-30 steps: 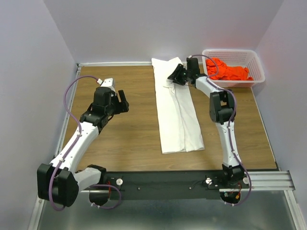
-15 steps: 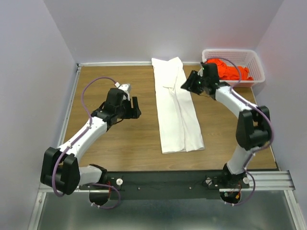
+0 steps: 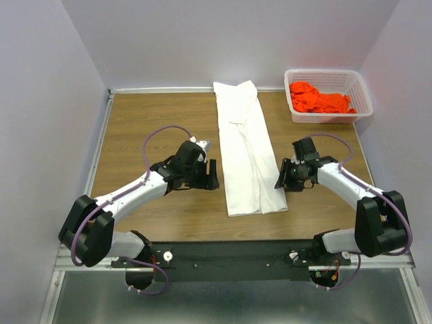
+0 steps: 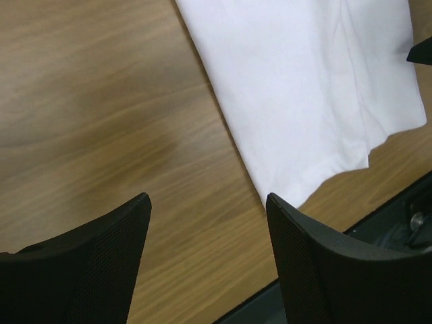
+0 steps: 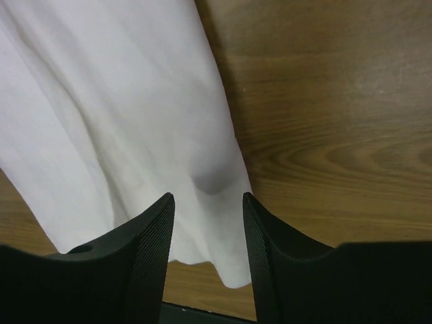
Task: Fold and stack the t-shirts
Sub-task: Fold the tshirt
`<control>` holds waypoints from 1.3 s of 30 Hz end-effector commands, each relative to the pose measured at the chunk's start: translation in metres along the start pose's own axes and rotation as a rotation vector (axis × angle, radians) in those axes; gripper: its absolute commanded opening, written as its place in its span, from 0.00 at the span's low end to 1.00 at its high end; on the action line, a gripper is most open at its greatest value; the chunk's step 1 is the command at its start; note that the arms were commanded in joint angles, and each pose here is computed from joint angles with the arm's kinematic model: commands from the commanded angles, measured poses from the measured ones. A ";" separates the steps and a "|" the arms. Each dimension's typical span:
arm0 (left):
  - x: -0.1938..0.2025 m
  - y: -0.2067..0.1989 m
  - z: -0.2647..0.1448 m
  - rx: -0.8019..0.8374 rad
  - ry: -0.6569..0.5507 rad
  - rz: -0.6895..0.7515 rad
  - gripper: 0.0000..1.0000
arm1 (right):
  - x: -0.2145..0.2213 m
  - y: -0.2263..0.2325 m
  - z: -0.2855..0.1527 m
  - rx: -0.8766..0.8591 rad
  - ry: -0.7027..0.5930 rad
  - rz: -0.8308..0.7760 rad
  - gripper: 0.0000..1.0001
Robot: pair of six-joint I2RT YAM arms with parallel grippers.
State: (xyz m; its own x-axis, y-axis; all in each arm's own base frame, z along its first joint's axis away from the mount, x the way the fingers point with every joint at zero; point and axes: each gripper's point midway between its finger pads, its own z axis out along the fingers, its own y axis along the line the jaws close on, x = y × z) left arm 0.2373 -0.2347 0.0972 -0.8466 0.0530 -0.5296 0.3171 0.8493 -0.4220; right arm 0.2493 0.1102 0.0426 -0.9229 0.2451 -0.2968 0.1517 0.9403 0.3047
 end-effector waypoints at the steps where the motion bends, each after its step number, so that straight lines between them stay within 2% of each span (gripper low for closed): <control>1: 0.034 -0.012 0.012 -0.030 0.098 -0.108 0.77 | 0.026 -0.005 -0.004 -0.021 0.065 0.000 0.51; 6: 0.060 -0.025 0.023 -0.089 0.179 -0.091 0.77 | 0.028 -0.010 -0.004 0.014 0.055 0.040 0.42; 7: 0.055 -0.031 0.023 -0.093 0.170 -0.084 0.77 | 0.027 -0.009 -0.006 0.009 0.051 0.038 0.39; 12: 0.051 -0.043 0.027 -0.116 0.165 -0.061 0.77 | 0.007 0.009 -0.027 -0.064 -0.036 0.032 0.38; 15: 0.049 -0.046 0.030 -0.114 0.169 -0.056 0.77 | 0.006 0.020 -0.034 -0.122 -0.045 0.036 0.38; 20: 0.055 -0.046 0.039 -0.123 0.199 -0.034 0.76 | 0.033 0.011 -0.019 -0.113 0.052 0.069 0.38; 26: 0.054 -0.051 0.046 -0.125 0.215 -0.006 0.62 | 0.051 0.025 -0.008 -0.221 0.120 0.091 0.34; 29: 0.054 -0.051 0.048 -0.131 0.222 0.002 0.60 | 0.066 0.026 0.002 -0.248 0.173 0.094 0.34; 39: 0.059 -0.043 0.042 -0.161 0.234 0.021 0.59 | 0.116 0.056 0.029 -0.266 0.281 0.040 0.34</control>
State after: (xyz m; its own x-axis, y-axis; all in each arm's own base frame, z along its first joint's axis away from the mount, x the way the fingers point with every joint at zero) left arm 0.1914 -0.2944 0.0523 -0.9290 0.1595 -0.3340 0.2690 0.9108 -0.3132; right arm 0.1759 0.1846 0.0185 -0.9789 0.1906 -0.0731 0.1176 0.8194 0.5610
